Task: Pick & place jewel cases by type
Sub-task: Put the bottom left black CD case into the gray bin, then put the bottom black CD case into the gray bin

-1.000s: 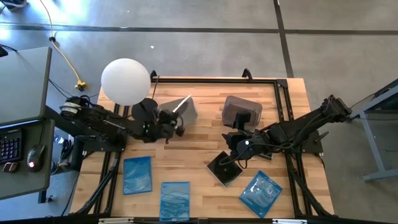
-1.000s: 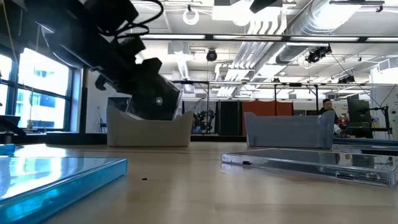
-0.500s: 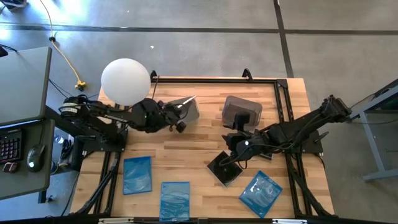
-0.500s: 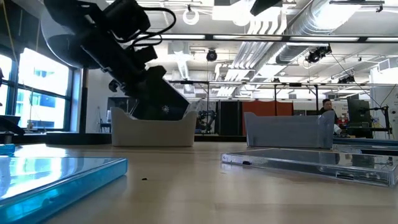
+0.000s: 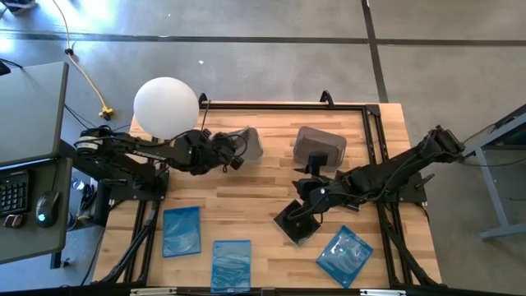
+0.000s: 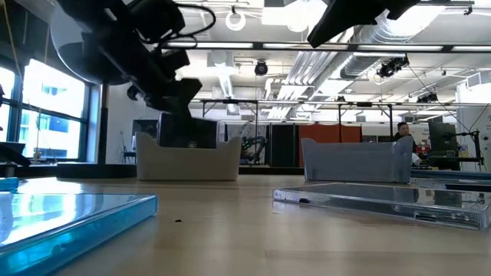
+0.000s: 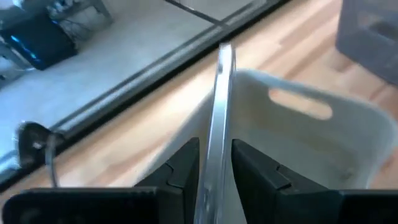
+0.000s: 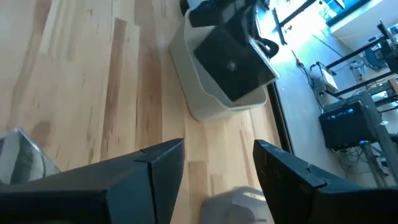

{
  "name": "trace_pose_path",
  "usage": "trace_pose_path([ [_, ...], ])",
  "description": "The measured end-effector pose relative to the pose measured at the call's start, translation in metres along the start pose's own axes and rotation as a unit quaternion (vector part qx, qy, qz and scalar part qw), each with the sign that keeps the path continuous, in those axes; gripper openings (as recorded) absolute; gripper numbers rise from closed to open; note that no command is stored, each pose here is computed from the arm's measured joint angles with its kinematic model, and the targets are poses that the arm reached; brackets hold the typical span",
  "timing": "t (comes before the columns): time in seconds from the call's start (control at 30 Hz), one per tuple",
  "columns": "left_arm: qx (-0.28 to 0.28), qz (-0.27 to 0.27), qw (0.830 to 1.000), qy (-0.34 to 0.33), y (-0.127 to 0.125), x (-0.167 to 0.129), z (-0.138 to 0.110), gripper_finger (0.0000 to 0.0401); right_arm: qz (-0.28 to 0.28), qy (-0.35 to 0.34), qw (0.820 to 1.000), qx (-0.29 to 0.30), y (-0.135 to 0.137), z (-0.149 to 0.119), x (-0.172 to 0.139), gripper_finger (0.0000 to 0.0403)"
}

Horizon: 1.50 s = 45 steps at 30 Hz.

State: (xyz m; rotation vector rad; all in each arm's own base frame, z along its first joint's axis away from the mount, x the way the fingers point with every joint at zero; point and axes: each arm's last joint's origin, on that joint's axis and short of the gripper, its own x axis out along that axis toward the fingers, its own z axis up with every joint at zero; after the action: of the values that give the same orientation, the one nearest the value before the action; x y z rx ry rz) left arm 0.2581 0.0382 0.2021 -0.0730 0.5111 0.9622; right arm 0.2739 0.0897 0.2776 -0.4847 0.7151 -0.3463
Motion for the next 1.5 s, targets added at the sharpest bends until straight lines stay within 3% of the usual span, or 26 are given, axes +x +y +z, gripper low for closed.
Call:
trace_pose_path([
  [0.23,0.039,-0.006,0.999,-0.02,-0.003,-0.014,0.047,0.0092,-0.002,-0.013,1.0,0.008,0.005,-0.005,0.005,0.0188],
  [0.33,0.046,-0.035,0.998,-0.018,-0.005,-0.022,0.067,0.0092,0.02,-0.009,1.0,0.004,0.007,-0.007,0.006,0.0188],
  [0.47,0.051,-0.115,0.992,-0.008,-0.012,-0.038,0.089,0.0092,0.109,-0.004,0.994,-0.004,0.013,-0.01,0.006,0.0188],
  [0.57,0.066,-0.17,0.983,0.008,-0.018,-0.055,0.101,0.0092,0.202,-0.003,0.979,-0.014,0.018,-0.011,0.004,0.0188],
  [0.7,0.057,-0.248,0.967,0.027,-0.027,-0.08,0.112,0.0092,0.285,-0.003,0.958,-0.027,0.03,-0.012,0.002,0.0188],
  [0.83,0.051,-0.31,0.947,0.06,-0.037,-0.098,0.106,0.0092,0.313,0.004,0.947,-0.075,0.051,-0.015,0.004,0.0188],
  [1.07,0.043,-0.307,0.943,0.119,-0.055,-0.116,0.082,0.0092,0.323,0.041,0.935,-0.14,0.084,-0.028,0.012,0.0188],
  [1.17,0.014,-0.311,0.94,0.14,-0.069,-0.119,0.073,0.0092,0.322,0.056,0.932,-0.157,0.092,-0.033,0.014,0.0188],
  [1.33,-0.007,-0.288,0.936,0.201,-0.1,-0.104,0.046,0.0092,0.328,0.084,0.924,-0.177,0.103,-0.04,0.019,0.0188],
  [1.5,-0.017,-0.287,0.933,0.216,-0.135,-0.076,0.023,0.0092,0.338,0.102,0.914,-0.199,0.116,-0.048,0.022,0.0188],
])
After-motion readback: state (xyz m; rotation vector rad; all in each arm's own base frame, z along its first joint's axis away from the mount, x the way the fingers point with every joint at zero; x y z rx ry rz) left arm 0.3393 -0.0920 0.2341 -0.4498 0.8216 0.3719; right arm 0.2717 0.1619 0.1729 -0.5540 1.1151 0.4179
